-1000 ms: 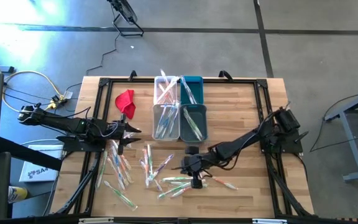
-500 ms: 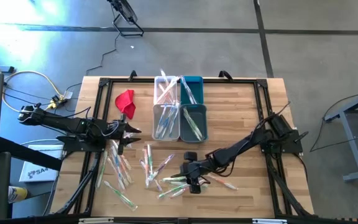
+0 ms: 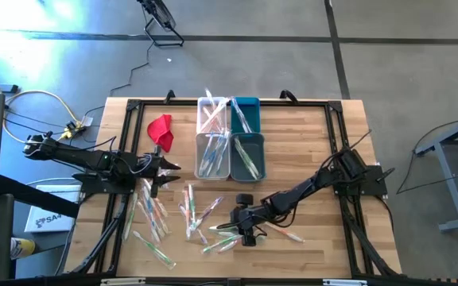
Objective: Pick & Place Toothbrushes
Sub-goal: Put the green toothbrush into the blue bin
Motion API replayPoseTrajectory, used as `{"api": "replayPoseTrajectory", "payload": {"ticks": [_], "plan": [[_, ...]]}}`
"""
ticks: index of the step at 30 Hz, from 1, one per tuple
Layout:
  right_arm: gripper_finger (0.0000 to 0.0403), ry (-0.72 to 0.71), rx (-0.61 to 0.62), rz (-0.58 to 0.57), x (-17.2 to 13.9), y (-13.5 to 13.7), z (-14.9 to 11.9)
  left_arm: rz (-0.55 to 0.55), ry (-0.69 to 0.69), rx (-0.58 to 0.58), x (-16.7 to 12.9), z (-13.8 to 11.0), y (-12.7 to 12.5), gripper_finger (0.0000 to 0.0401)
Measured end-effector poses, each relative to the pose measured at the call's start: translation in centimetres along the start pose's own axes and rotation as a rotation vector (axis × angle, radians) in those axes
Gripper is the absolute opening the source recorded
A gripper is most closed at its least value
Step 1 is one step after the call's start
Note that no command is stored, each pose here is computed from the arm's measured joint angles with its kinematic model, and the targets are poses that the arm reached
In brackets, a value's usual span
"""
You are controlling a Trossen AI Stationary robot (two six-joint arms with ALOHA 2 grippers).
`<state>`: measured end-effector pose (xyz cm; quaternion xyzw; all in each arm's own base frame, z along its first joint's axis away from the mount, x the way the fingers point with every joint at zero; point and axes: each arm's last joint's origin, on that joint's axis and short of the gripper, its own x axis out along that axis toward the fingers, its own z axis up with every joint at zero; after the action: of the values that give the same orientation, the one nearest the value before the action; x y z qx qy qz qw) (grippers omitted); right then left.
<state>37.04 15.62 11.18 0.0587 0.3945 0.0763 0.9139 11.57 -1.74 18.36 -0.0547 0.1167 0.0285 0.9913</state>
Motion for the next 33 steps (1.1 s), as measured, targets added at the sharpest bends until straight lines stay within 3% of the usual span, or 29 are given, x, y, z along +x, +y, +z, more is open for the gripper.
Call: {"api": "replayPoseTrajectory", "payload": {"ticks": [9,23,33], "plan": [[0.0142,-0.001,-0.006,-0.089,-0.02,-0.36,-0.13,0.0,0.0,0.0,0.0,0.0,0.0,0.0159],[0.0043,0.009,-0.002,-0.074,-0.02,-0.55,-0.1,0.0,0.0,0.0,0.0,0.0,0.0,0.0159],[0.0035,0.013,-0.002,-0.029,-0.52,-0.31,0.2,0.0,0.0,0.002,0.0,0.0,0.0,0.0159]]}}
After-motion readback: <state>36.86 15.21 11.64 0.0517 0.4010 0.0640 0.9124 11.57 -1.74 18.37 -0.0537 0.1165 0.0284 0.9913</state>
